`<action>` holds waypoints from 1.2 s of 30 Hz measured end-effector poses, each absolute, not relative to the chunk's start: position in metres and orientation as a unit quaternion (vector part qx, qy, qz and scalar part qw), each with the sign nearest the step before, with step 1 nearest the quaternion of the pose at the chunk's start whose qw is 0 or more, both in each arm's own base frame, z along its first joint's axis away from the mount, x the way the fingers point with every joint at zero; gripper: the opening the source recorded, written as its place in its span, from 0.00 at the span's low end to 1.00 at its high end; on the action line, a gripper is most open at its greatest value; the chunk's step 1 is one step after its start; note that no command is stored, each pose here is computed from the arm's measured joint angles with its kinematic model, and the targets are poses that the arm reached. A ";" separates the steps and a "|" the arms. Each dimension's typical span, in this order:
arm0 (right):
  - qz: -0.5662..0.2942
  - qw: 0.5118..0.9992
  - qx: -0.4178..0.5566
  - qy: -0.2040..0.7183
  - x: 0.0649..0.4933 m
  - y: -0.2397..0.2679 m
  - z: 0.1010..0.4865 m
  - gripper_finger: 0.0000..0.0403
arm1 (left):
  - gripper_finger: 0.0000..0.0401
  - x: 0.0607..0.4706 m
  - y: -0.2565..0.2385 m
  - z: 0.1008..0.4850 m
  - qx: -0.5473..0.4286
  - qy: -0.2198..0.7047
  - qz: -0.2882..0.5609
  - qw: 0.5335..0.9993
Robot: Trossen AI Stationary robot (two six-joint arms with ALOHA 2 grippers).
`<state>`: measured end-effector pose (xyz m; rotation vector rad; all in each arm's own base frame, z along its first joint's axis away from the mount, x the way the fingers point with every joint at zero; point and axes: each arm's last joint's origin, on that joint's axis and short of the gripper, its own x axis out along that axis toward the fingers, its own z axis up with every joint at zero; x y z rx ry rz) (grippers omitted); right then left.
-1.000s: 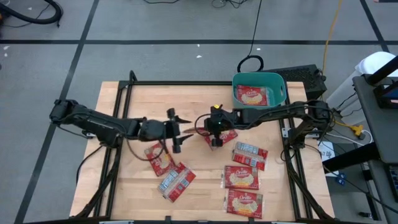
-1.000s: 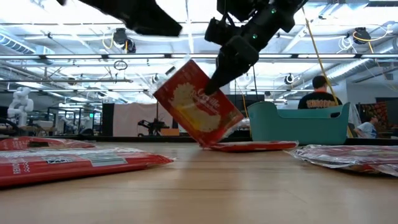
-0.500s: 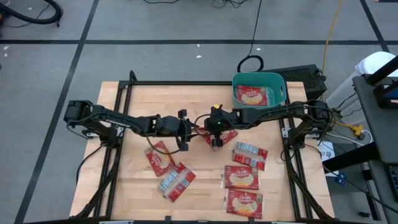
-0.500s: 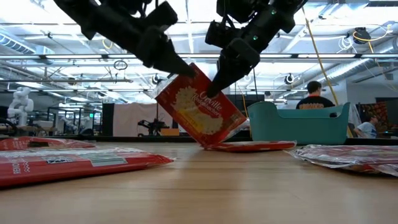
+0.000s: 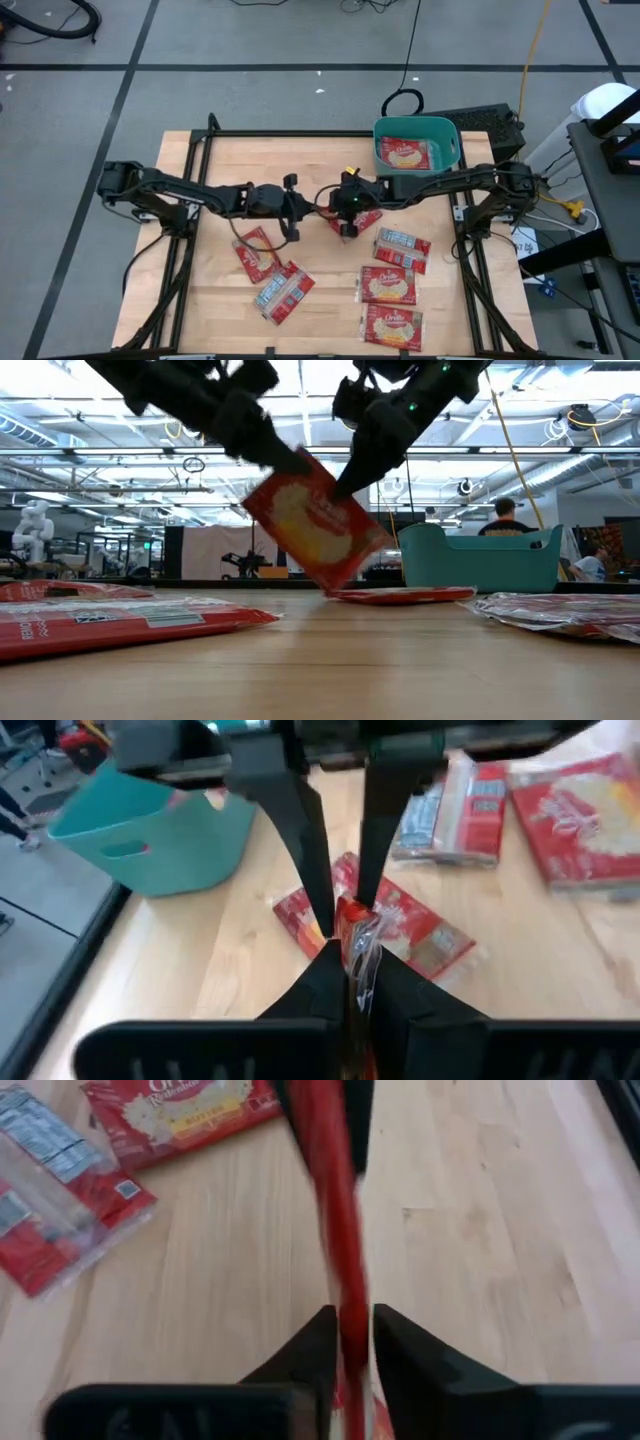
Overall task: Sort popcorn bags into baskets
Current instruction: Put the red popcorn bag into the blue bin
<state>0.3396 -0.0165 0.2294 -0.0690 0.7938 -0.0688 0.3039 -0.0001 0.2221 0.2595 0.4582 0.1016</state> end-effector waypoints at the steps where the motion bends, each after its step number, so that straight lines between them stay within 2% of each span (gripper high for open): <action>1: -0.034 0.920 -0.034 0.388 0.336 -0.016 0.233 0.18 | 0.04 0.302 0.000 0.227 0.128 0.216 0.051 0.967; 5: -0.062 0.920 -0.044 0.384 0.325 -0.018 0.245 0.25 | 0.05 0.286 0.000 0.239 0.124 0.206 0.055 0.969; 10: -0.073 0.921 -0.041 0.381 0.306 -0.017 0.237 0.31 | 0.04 0.263 0.000 0.242 0.107 0.159 0.055 0.980; 13: -0.077 0.936 -0.033 0.342 0.296 -0.017 0.227 0.32 | 0.04 0.245 -0.001 0.227 0.089 0.135 0.054 0.985; 19: -0.075 0.963 -0.030 0.258 0.273 -0.014 0.194 0.32 | 0.05 0.217 0.000 0.201 0.088 0.014 0.057 0.994; 22: -0.077 0.979 -0.027 0.187 0.264 -0.014 0.187 0.32 | 0.05 0.207 0.004 0.195 0.086 -0.033 0.058 0.994; 25: -0.080 0.988 -0.028 0.125 0.262 -0.014 0.188 0.32 | 0.05 0.203 0.008 0.195 0.087 -0.057 0.055 0.993; 30: -0.071 0.993 -0.050 0.078 0.265 -0.014 0.193 0.34 | 0.05 0.212 0.013 0.200 0.092 -0.065 0.038 0.993; 36: -0.067 0.995 -0.057 0.046 0.268 -0.015 0.197 0.43 | 0.05 0.226 0.013 0.201 0.099 -0.090 0.015 0.991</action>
